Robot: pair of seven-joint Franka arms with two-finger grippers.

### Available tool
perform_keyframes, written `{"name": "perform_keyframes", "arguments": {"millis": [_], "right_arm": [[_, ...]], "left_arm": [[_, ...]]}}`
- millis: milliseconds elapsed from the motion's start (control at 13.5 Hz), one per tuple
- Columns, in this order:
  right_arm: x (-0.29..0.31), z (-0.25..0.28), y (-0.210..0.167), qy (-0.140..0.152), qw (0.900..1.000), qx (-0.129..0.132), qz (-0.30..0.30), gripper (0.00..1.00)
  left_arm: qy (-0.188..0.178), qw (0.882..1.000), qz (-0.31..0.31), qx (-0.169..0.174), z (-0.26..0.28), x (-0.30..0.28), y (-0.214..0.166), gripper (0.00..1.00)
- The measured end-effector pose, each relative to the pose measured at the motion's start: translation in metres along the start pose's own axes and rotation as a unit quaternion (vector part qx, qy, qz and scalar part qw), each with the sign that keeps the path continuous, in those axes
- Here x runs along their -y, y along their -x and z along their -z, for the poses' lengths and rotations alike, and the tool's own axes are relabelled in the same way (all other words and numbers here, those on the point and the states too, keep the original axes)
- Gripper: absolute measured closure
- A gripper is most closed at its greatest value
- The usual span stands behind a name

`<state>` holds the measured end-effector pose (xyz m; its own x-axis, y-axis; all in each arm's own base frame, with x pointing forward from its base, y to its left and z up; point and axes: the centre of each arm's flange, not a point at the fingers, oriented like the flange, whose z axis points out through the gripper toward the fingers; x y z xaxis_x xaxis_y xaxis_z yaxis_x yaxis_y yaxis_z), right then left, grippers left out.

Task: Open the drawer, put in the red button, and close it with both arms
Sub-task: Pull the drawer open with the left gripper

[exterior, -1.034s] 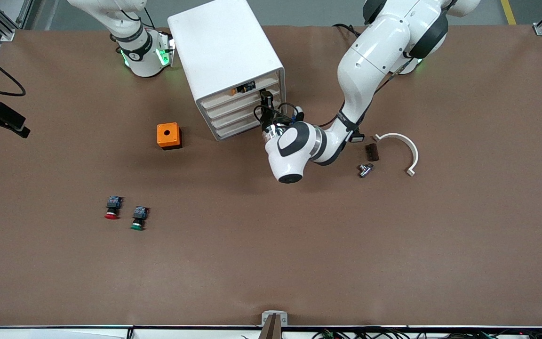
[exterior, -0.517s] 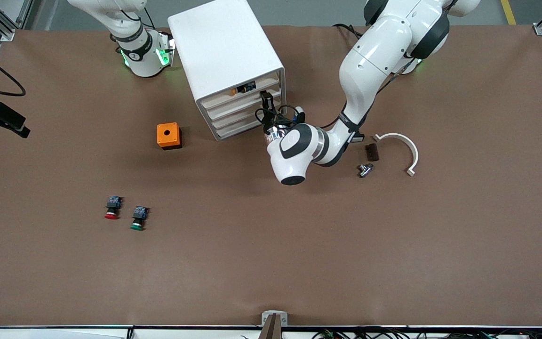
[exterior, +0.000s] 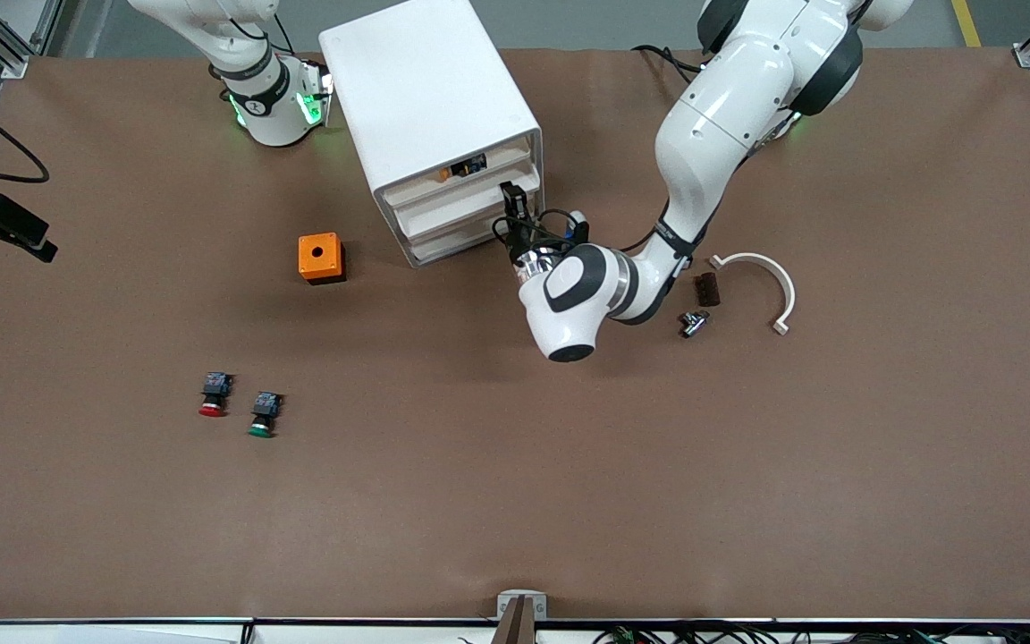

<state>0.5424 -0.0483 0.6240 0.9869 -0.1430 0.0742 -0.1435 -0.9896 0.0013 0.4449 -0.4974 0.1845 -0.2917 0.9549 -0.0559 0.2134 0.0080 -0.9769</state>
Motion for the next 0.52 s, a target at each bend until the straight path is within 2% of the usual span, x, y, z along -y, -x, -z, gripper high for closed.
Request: {"name": "perform_keyframes", "arguments": {"millis": [295,517], "right_arm": [[0.000,0.000,0.000,0.000,1.000,0.000,0.000,0.00],[0.000,0.000,0.000,0.000,1.000,0.000,0.000,0.00]], "left_arm": [[0.012,0.999,-0.001,0.035,0.036,-0.006,-0.013,0.86],[0.028,0.997,0.000,0.075,0.069,-0.010,-0.023,0.84]]}}
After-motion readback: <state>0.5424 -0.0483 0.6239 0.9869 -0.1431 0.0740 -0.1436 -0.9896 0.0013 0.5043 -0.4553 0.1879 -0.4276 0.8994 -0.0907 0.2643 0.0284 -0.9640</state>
